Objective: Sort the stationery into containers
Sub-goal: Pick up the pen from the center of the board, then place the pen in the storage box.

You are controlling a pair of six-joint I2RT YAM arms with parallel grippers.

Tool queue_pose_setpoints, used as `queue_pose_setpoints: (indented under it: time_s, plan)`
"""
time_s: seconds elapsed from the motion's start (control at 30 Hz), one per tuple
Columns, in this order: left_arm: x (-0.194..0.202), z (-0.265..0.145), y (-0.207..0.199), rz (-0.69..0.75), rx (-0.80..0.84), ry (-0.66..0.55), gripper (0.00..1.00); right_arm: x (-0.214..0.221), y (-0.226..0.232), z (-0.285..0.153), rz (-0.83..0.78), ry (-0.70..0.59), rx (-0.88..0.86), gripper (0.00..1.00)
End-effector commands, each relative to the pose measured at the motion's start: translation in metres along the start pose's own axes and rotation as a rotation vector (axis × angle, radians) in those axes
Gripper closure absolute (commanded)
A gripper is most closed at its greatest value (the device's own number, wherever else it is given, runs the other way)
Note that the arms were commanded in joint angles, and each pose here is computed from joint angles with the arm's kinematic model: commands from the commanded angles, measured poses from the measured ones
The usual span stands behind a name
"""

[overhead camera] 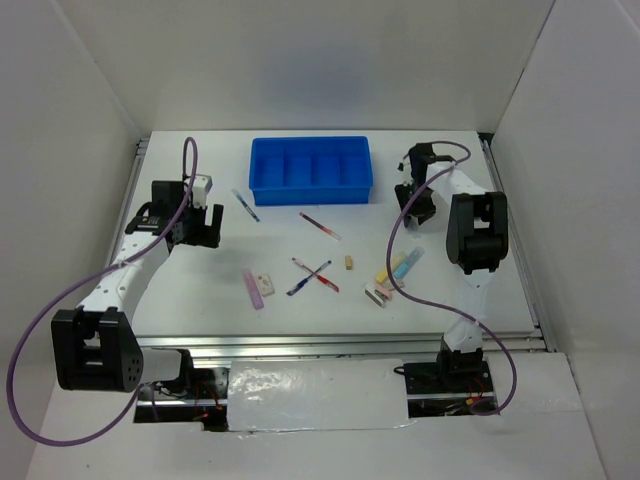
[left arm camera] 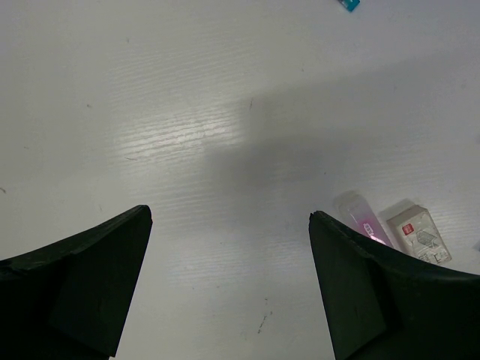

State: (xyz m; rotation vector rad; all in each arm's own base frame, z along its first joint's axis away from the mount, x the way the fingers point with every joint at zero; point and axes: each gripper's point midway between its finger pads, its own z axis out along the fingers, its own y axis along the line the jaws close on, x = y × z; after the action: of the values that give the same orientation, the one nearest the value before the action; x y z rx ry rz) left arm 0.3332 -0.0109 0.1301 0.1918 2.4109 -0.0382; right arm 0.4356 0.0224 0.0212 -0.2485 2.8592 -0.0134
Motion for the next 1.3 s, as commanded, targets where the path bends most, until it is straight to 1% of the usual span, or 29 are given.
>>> queue_pose_setpoints:
  time_s: [0.0,0.1,0.13,0.2,0.27,0.3,0.4,0.43,0.57,0.67,0.73,0.77,0.83,0.87,0.93,0.97,1.0,1.03,1.07,1.1,1.13,1.17,1.2,1.27]
  plan:
    - [-0.014,-0.001,0.004,-0.007,-0.011,-0.036,0.01,0.004,-0.001,-0.008,-0.016,0.035,-0.002,0.5]
    - [-0.014,-0.001,0.004,-0.007,-0.014,-0.034,0.02,0.006,-0.001,-0.006,-0.013,0.049,-0.004,0.54]
    - [-0.014,-0.001,0.004,-0.007,-0.014,-0.034,0.02,0.003,-0.001,-0.007,-0.016,0.046,-0.003,0.57]
    - [-0.015,-0.001,0.004,-0.003,-0.015,-0.035,0.01,0.009,0.005,-0.004,-0.016,0.083,-0.042,0.61]
    - [-0.015,0.0,0.005,-0.004,-0.015,-0.031,0.02,0.007,0.005,-0.006,-0.017,0.093,-0.047,0.68]
    - [-0.016,0.0,0.005,-0.004,-0.017,-0.035,0.02,0.006,0.005,-0.005,-0.019,0.096,-0.049,0.75]
    - [-0.016,0.001,0.005,-0.004,-0.015,-0.032,0.02,0.004,0.004,-0.008,-0.019,0.084,-0.045,0.88]
    - [-0.016,0.001,0.005,-0.004,-0.014,-0.032,0.02,0.005,0.003,-0.01,-0.013,0.081,-0.045,1.0]
    - [-0.018,0.001,0.004,-0.002,-0.01,-0.041,0.02,-0.001,0.006,-0.043,0.001,0.012,-0.069,1.0]
    - [-0.02,0.001,0.003,-0.004,-0.005,-0.049,0.02,-0.012,0.005,-0.097,0.011,-0.111,-0.076,1.0]
    - [-0.024,-0.001,0.002,-0.012,0.003,-0.064,0.02,-0.021,0.009,-0.12,0.017,-0.17,-0.095,1.0]
    - [-0.025,-0.002,0.0,-0.015,0.01,-0.068,0.02,-0.033,0.013,-0.141,0.017,-0.232,-0.102,1.0]
    - [-0.031,-0.004,-0.001,-0.022,0.017,-0.09,0.02,-0.046,0.024,-0.16,0.018,-0.284,-0.134,1.0]
    - [-0.033,-0.005,-0.002,-0.025,0.021,-0.096,0.02,-0.062,0.036,-0.176,0.02,-0.335,-0.154,1.0]
    - [-0.039,-0.007,-0.001,-0.032,0.016,-0.109,0.02,-0.078,0.055,-0.19,0.017,-0.376,-0.2,1.0]
    - [-0.041,-0.007,0.0,-0.034,0.012,-0.112,0.02,-0.089,0.074,-0.197,-0.005,-0.405,-0.22,1.0]
    - [-0.043,-0.009,0.0,-0.034,0.011,-0.113,0.02,-0.099,0.085,-0.2,-0.026,-0.441,-0.208,1.0]
    - [-0.044,-0.009,0.001,-0.034,0.008,-0.113,0.02,-0.105,0.091,-0.192,-0.039,-0.442,-0.181,1.0]
    - [-0.045,-0.009,0.001,-0.033,0.006,-0.114,0.02,-0.114,0.11,-0.201,-0.059,-0.473,-0.204,1.0]
    - [-0.047,-0.01,0.002,-0.031,0.0,-0.121,0.02,-0.123,0.119,-0.202,-0.073,-0.492,-0.216,1.0]
    - [-0.048,-0.009,0.003,-0.031,0.0,-0.126,0.02,-0.13,0.129,-0.192,-0.049,-0.484,-0.221,1.0]
    - [-0.048,-0.009,0.001,-0.072,0.003,-0.126,0.02,-0.142,0.136,-0.202,-0.037,-0.526,-0.219,1.0]
    - [-0.049,-0.009,0.001,-0.074,0.002,-0.131,0.02,-0.152,0.148,-0.204,-0.041,-0.562,-0.22,1.0]
    - [-0.048,-0.006,-0.001,-0.08,0.011,-0.124,0.02,-0.166,0.156,-0.201,0.002,-0.598,-0.237,1.0]
